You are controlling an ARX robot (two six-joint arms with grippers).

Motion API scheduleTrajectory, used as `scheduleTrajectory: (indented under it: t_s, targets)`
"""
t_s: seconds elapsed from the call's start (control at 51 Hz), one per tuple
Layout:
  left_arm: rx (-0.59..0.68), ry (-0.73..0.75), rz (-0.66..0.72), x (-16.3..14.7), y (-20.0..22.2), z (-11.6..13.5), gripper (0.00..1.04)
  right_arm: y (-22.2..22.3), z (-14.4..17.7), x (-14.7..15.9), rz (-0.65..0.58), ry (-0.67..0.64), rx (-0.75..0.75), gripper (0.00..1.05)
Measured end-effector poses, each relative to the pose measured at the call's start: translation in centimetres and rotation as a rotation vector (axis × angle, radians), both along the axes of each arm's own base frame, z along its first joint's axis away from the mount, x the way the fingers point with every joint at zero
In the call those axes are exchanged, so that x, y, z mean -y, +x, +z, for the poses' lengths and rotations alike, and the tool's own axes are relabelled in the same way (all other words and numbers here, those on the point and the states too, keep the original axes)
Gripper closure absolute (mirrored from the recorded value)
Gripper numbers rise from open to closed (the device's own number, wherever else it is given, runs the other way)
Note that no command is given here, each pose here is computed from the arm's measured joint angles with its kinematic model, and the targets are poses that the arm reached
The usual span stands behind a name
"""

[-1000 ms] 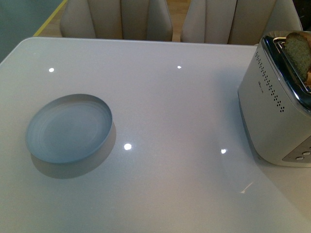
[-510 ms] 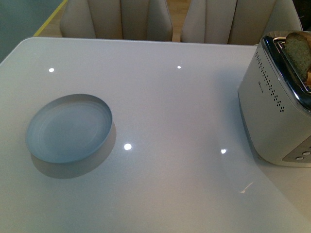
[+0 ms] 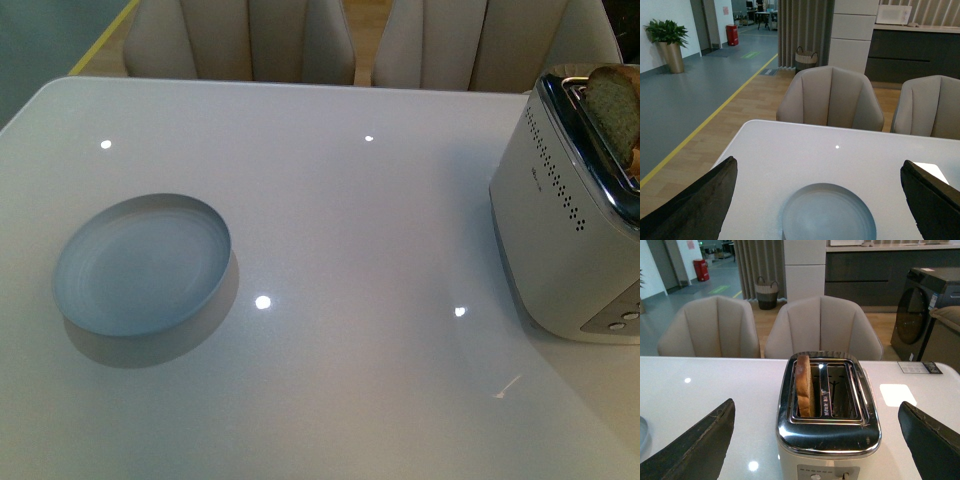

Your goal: Left arm holds plate, right arm toasts bread

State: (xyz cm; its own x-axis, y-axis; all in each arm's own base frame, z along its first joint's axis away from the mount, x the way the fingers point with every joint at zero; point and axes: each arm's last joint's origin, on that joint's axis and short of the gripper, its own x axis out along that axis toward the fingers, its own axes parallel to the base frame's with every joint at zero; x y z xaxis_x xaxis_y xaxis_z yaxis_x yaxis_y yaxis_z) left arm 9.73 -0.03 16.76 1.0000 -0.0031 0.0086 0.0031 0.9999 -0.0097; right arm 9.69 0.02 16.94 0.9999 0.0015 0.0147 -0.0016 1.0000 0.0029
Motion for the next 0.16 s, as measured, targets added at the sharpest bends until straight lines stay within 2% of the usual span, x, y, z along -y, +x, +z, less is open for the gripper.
scheduleTrajectory:
  t_s: [0.157]
  targets:
    - [0.0, 0.0, 0.0, 0.0, 0.0, 0.0, 0.07, 0.0, 0.0, 0.0, 0.0, 0.0, 0.0, 0.09]
